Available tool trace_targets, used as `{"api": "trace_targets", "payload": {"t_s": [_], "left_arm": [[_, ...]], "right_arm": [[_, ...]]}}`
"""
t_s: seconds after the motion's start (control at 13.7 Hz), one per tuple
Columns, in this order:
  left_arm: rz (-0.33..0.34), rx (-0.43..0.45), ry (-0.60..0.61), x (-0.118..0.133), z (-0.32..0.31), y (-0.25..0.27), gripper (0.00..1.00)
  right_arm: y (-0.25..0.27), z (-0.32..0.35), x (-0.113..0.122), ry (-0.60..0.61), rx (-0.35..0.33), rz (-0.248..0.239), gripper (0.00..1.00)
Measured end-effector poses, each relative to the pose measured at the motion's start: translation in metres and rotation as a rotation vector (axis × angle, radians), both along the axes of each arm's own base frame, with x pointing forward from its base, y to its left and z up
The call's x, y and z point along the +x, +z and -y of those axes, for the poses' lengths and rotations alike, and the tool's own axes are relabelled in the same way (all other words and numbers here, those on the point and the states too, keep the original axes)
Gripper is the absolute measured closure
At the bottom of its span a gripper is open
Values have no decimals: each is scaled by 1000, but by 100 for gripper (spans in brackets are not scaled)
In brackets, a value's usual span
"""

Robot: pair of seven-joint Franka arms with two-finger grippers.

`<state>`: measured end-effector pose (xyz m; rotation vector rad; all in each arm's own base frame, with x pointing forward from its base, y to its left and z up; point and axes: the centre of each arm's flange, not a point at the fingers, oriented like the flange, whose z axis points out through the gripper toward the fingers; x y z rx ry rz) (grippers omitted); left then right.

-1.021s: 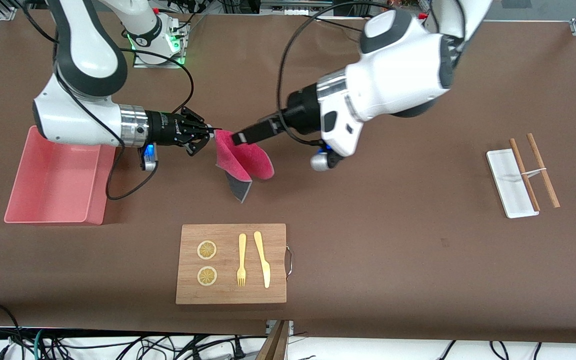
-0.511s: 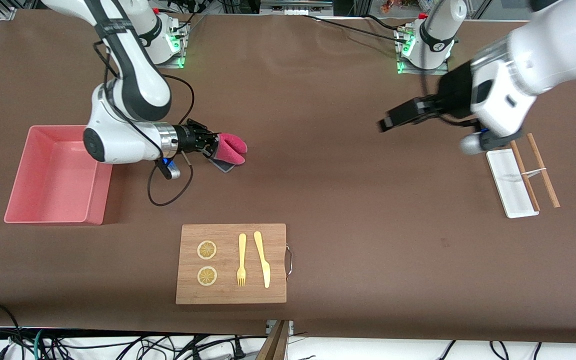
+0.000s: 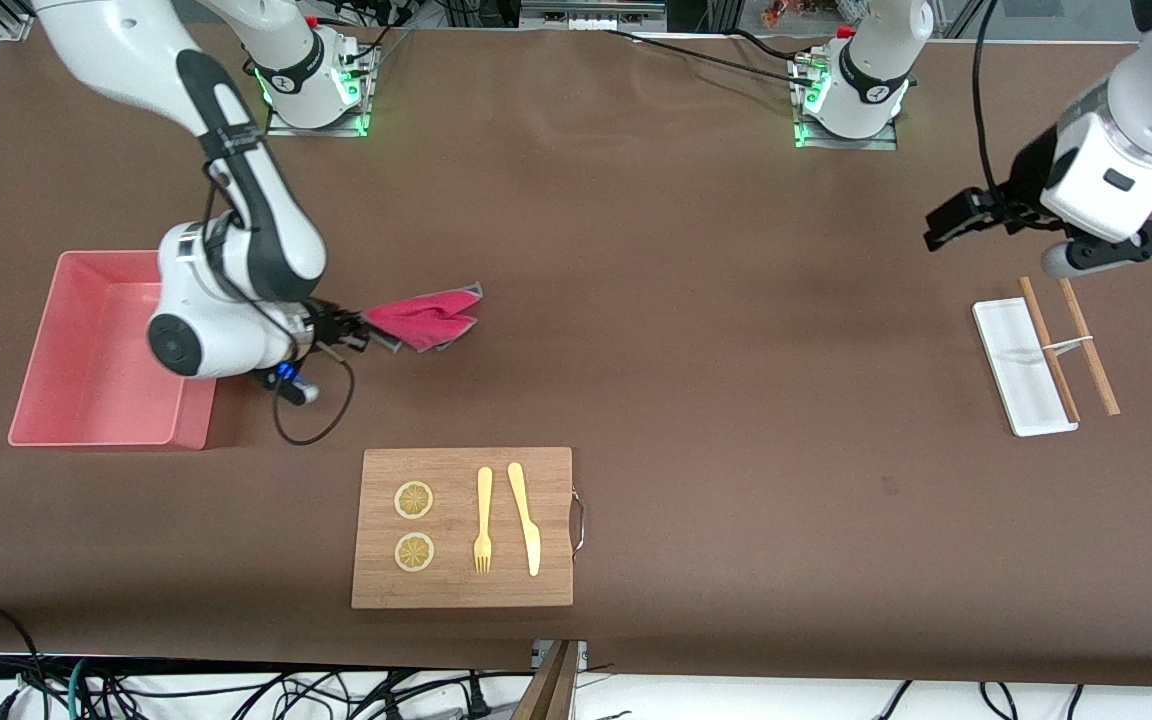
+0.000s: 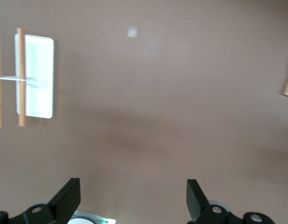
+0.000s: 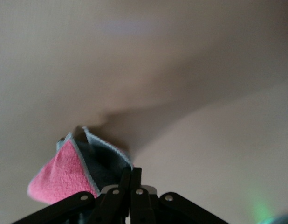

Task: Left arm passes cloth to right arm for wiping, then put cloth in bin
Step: 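Sweep the held cloth across the table with the right gripper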

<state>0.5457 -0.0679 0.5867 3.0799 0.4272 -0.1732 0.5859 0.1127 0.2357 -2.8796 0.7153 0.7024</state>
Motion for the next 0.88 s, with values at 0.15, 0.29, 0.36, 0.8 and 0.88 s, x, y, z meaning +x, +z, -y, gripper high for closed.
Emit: {"api": "trace_targets", "payload": {"t_s": [0.15, 0.29, 0.36, 0.8, 0.88], "left_arm": [[-2, 17, 10, 4, -34, -20, 0], [-3, 16, 19, 5, -49, -27, 0], [3, 16, 20, 6, -50, -26, 0], [32, 15, 8, 8, -42, -19, 0], [32, 15, 8, 8, -42, -19, 0]], "right_arm": [[-5, 58, 16, 81, 33, 38, 99], [-5, 110, 26, 162, 56, 78, 99], [-2, 128, 30, 211, 47, 94, 99], [27, 110, 58, 397, -38, 164, 99], [27, 93, 61, 405, -65, 164, 99]]}}
